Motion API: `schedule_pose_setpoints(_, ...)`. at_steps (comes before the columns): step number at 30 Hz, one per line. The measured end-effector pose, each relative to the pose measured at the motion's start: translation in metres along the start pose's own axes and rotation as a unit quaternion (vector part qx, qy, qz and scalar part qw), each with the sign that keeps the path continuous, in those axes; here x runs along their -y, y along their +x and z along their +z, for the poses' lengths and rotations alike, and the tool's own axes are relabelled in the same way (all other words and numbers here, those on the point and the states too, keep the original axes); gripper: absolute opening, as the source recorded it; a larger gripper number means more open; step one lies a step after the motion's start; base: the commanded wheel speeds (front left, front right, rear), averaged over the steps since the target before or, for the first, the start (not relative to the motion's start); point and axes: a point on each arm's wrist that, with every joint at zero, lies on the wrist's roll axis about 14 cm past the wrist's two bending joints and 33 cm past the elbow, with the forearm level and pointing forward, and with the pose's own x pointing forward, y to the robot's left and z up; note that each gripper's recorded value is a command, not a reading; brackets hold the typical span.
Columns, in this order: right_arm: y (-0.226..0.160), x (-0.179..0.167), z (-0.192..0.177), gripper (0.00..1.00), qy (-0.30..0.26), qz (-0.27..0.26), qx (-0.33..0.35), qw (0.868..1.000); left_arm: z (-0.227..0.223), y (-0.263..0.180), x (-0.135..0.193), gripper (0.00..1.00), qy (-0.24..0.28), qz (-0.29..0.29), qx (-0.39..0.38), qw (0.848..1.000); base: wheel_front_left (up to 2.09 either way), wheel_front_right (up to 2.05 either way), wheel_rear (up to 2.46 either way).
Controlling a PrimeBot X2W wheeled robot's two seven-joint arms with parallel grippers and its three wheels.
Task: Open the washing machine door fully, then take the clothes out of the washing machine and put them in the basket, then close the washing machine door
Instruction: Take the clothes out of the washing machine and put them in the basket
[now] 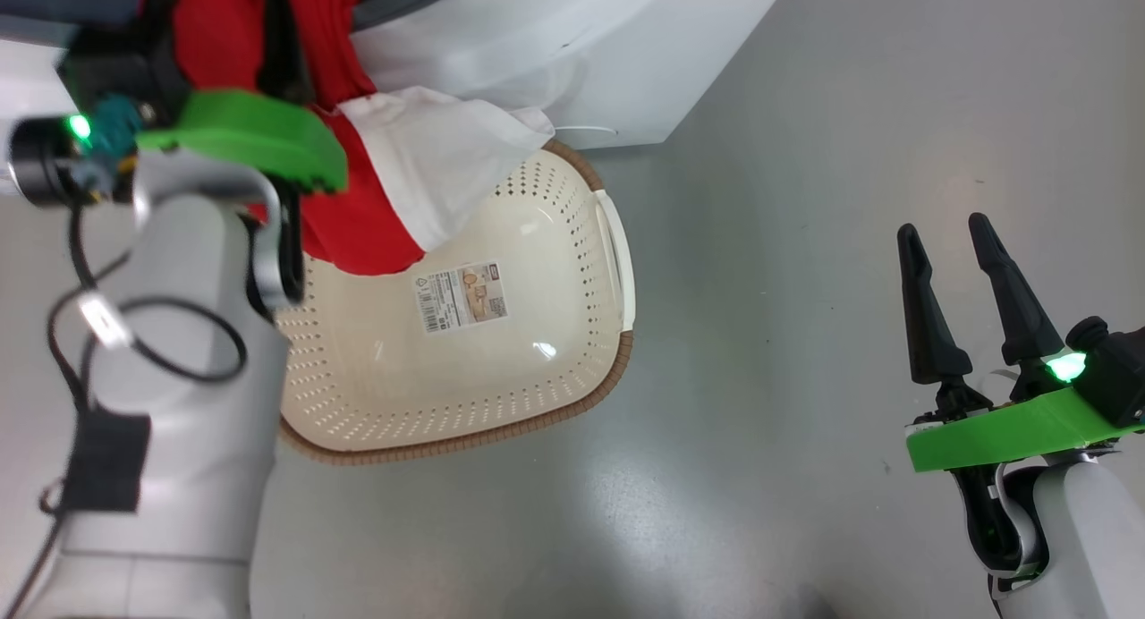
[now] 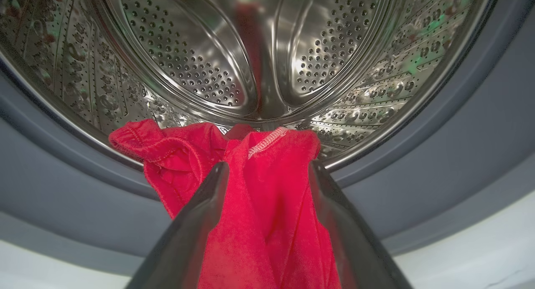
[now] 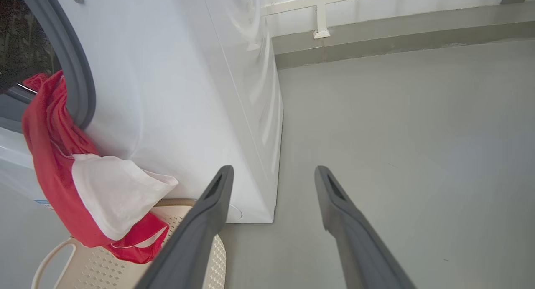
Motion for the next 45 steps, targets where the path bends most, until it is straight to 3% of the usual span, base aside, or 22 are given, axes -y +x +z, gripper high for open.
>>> schedule_pose_setpoints(10,-0.003,0.004,-0.001,1.00,-0.002,-0.005,-0.003,1.000,-0.016,0.025,-0.008,1.00,0.018,0.013,-0.054,0.998,0.00,0.00,0.00)
schedule_pose_setpoints(22,-0.007,0.004,0.002,1.00,-0.003,-0.006,-0.002,1.000,-0.047,0.021,-0.005,1.00,0.024,0.005,-0.120,0.992,0.00,0.00,0.00)
schedule_pose_setpoints(23,-0.008,0.004,0.002,1.00,-0.003,-0.006,-0.002,1.000,-0.049,0.021,-0.004,0.92,0.024,0.005,-0.124,0.992,0.00,0.00,0.00)
schedule_pose_setpoints(24,-0.008,0.004,0.002,1.00,-0.003,-0.006,-0.001,1.000,-0.050,0.020,-0.005,0.71,0.025,0.005,-0.127,0.992,0.00,0.00,0.00)
schedule_pose_setpoints(25,-0.008,0.004,0.002,1.00,-0.004,-0.006,-0.001,1.000,-0.052,0.019,-0.005,0.64,0.025,0.005,-0.129,0.991,0.00,0.00,0.00)
schedule_pose_setpoints(26,-0.008,0.004,0.002,1.00,-0.003,-0.006,-0.001,1.000,-0.053,0.018,-0.005,0.46,0.026,0.005,-0.132,0.991,0.00,0.00,0.00)
schedule_pose_setpoints(27,-0.008,0.004,0.002,1.00,-0.004,-0.006,-0.001,1.000,-0.055,0.018,-0.005,0.37,0.026,0.005,-0.134,0.991,0.00,0.00,0.00)
schedule_pose_setpoints(28,-0.008,0.004,0.002,1.00,-0.004,-0.006,-0.001,1.000,-0.056,0.017,-0.005,0.15,0.025,0.004,-0.137,0.990,0.00,0.00,0.00)
schedule_pose_setpoints(29,-0.008,0.004,0.002,1.00,-0.003,-0.006,-0.001,1.000,-0.057,0.017,-0.004,0.02,0.024,0.002,-0.137,0.990,0.00,0.00,0.00)
schedule_pose_setpoints(45,-0.004,0.002,0.003,1.00,0.004,-0.008,0.004,1.000,-0.037,0.003,-0.004,0.00,-0.012,-0.016,-0.067,0.998,0.00,0.00,0.00)
